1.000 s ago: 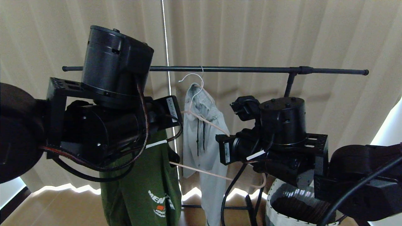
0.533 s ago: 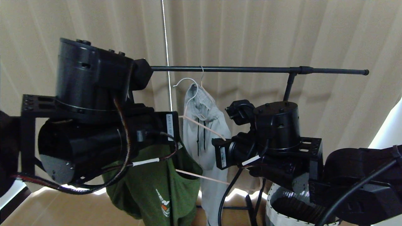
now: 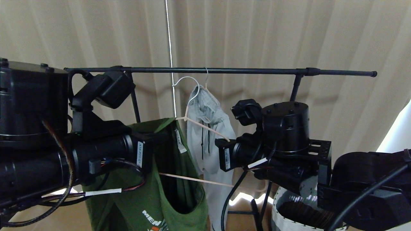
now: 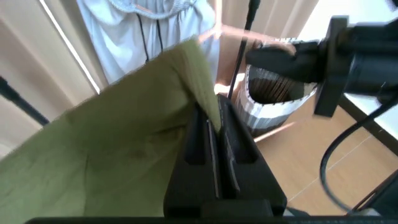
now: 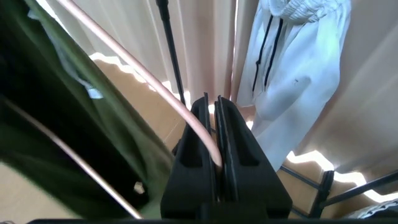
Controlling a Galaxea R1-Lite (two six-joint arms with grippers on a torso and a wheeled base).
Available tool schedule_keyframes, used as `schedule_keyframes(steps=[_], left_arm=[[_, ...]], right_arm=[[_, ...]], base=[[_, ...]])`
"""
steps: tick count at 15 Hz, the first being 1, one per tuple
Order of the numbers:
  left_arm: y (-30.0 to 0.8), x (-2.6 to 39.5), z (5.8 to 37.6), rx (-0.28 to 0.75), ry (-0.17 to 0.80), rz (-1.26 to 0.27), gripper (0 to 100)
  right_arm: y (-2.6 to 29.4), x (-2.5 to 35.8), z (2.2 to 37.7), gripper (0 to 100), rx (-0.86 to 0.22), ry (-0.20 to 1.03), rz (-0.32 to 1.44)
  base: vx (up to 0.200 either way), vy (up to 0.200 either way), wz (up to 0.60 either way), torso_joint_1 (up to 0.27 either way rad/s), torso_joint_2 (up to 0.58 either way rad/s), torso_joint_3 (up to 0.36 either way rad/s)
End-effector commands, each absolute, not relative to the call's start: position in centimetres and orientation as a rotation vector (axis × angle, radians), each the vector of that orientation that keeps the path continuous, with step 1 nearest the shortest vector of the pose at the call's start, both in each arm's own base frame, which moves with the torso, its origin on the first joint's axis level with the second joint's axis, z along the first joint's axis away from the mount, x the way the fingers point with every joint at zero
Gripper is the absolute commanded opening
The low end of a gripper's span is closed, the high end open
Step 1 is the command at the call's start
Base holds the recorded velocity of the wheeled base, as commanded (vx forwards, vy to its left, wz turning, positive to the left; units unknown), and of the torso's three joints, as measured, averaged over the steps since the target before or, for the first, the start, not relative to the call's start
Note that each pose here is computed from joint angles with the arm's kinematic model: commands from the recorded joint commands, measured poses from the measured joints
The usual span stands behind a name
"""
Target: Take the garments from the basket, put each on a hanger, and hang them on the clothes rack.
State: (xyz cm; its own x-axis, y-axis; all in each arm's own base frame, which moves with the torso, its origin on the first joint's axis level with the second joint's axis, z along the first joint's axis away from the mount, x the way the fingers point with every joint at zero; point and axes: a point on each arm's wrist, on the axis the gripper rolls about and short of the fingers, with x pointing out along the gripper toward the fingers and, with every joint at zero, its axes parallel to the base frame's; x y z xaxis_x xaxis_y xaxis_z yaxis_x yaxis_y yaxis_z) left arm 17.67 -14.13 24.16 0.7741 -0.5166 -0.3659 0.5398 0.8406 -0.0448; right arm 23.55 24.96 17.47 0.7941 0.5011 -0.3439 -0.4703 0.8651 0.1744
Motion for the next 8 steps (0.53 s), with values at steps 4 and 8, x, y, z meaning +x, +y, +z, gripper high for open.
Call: schedule_keyframes(steps=[4,8], left_arm=[[-13.5,16.9,24.2,0.083,0.363,-0.576,0],[-13.3,16.2,24.3,0.08,0.352,-0.6,100]], right_arm=[[24.5,23.2,18.3,0,0.098,0.373,0.524],[24.4,23.1,18.6,0,0.104,0.364,0.526]], base=[[0.0,0.0,0.0,0.0,0.0,0.0],[0.0,0.0,0.0,0.0,0.0,0.0]])
